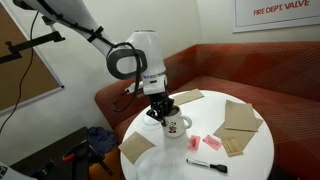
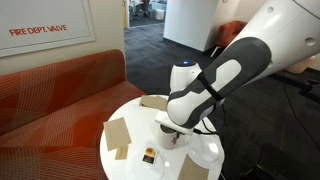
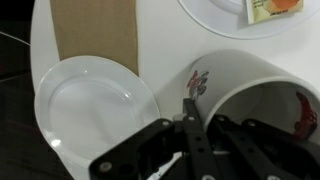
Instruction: Slide the mug backwards
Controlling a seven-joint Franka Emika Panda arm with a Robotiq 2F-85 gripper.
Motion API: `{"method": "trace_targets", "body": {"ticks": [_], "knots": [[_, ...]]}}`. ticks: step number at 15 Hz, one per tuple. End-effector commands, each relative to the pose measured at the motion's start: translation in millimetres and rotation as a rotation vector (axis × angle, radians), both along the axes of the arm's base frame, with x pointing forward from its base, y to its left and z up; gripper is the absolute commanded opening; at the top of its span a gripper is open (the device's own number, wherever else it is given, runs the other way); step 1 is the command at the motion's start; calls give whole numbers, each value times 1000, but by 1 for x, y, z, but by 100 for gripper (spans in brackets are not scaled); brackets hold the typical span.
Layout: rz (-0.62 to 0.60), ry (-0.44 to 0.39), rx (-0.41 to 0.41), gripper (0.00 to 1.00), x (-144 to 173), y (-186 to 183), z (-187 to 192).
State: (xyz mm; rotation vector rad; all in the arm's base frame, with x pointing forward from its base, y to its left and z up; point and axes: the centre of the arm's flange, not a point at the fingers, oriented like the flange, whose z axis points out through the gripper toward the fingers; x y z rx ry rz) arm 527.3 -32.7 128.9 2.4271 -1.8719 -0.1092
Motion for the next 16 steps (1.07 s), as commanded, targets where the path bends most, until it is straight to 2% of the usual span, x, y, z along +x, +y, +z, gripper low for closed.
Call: {"method": "trace_targets", "body": {"ticks": [1, 3, 5, 7, 8, 14, 16], "knots": [[-20, 8, -17, 15, -18, 1, 13], [-17, 13, -19, 26, -19, 0, 11], [-14, 14, -21, 29, -21, 0, 10], [-13, 12, -25, 45, -22, 1, 12], [-13, 10, -26, 57, -23, 1, 13], [-14, -15, -37, 100, -30, 1, 32], [2, -28, -35, 100, -34, 1, 41]]}}
